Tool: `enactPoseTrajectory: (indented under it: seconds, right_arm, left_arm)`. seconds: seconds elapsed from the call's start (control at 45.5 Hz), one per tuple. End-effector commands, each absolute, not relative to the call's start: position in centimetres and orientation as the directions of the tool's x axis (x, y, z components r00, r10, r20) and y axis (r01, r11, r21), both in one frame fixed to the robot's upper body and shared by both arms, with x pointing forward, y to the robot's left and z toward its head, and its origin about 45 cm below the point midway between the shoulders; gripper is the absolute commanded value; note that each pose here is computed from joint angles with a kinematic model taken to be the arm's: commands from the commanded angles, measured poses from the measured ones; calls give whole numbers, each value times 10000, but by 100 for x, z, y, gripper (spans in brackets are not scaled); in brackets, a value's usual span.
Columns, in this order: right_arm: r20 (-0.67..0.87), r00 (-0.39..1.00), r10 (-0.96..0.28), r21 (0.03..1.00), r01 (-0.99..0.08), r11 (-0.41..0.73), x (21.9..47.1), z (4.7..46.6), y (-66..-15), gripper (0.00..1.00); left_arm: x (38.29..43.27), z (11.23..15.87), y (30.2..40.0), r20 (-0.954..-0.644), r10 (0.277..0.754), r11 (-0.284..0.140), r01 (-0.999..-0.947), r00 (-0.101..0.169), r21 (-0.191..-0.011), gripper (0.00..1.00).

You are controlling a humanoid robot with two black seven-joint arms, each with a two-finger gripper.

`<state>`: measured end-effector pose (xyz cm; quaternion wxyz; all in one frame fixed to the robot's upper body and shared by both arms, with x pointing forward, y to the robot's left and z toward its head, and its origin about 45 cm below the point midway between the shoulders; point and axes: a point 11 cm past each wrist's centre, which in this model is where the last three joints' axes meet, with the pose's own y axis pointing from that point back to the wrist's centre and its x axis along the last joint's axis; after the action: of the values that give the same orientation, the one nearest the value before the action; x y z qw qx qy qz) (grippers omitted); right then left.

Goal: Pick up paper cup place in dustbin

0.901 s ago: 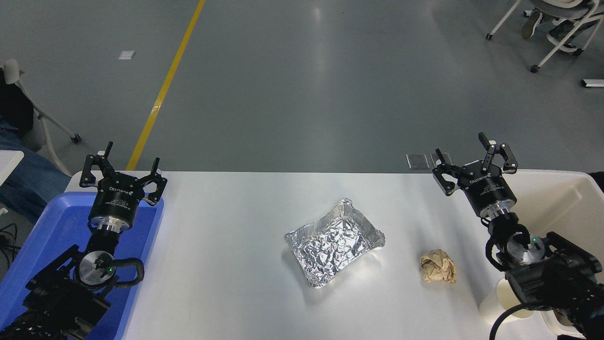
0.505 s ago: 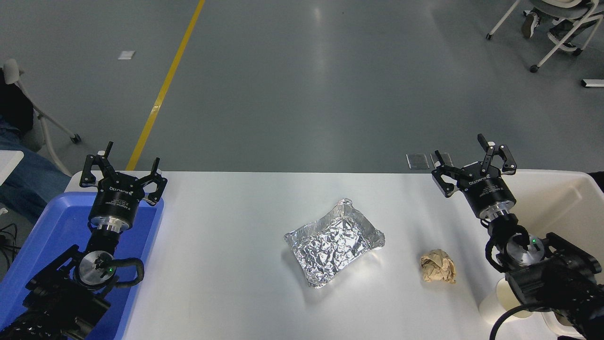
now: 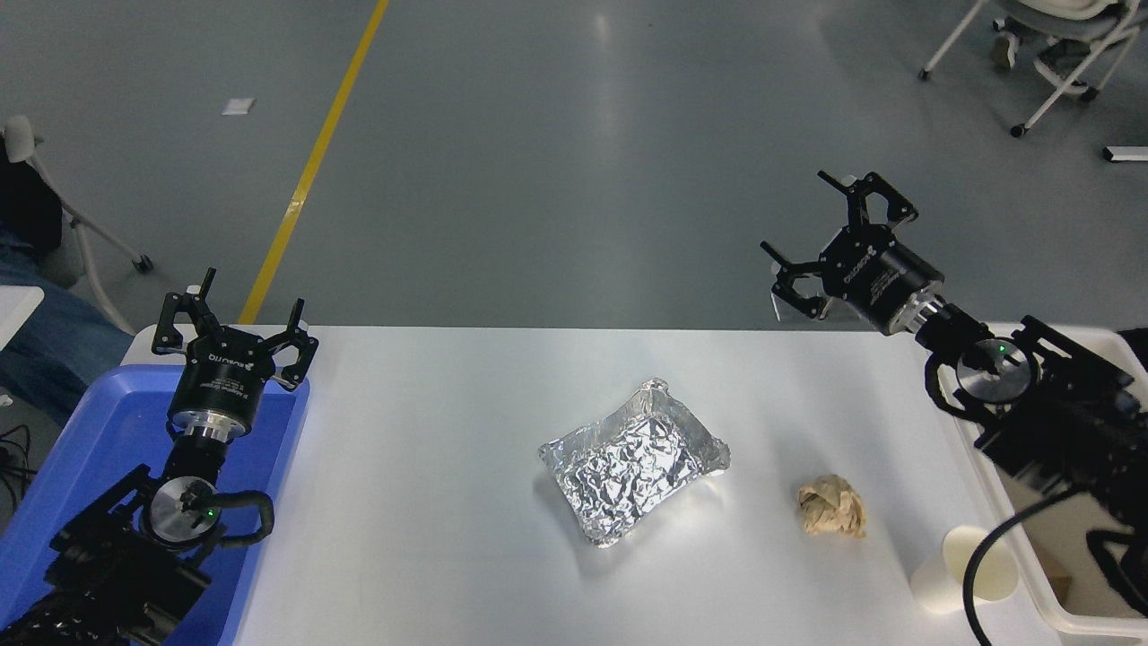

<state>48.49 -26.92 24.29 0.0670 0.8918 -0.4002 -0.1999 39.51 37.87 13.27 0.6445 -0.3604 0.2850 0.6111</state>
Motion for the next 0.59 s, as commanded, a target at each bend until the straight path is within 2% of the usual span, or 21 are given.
enactPoseTrajectory:
  seconds: [0.0, 0.11, 0.198, 0.352, 0.374, 0.462, 0.571]
  right_arm:
    - [1064, 8079, -5797, 5810, -5236, -6231, 4898, 3010, -2529, 100]
    - [2029, 9026, -3797, 7293, -3981, -5565, 4711, 3112, -2335, 100]
    - [2375, 9570, -1666, 8491, -2878, -4429, 4453, 3184, -2232, 100]
    - [1932, 9787, 691, 9543, -1710, -2451, 4072, 3275, -2142, 100]
    - [1774, 9784, 1059, 9705, -1560, -1841, 3982, 3347, -2143, 100]
    - [1516, 9794, 1337, 9850, -1385, -1026, 3831, 3470, -2198, 100]
    - [1119, 9882, 1046, 9901, -1019, -970, 3634, 3553, -2162, 100]
  left_arm:
    - [3951, 1327, 3793, -8077, 5829, -90, -9933, 883, -1151, 100]
    - [3951, 1328, 3792, -8079, 5824, -81, -9932, 898, -1162, 100]
    - [3951, 1328, 3792, -8079, 5824, -81, -9932, 898, -1162, 100]
    - [3951, 1328, 3791, -8072, 5833, -71, -9932, 902, -1161, 100]
    - [3951, 1328, 3791, -8072, 5833, -71, -9932, 902, -1160, 100]
    - [3951, 1325, 3783, -8080, 5822, -65, -9932, 904, -1159, 100]
    - [3951, 1325, 3783, -8080, 5822, -65, -9932, 904, -1158, 100]
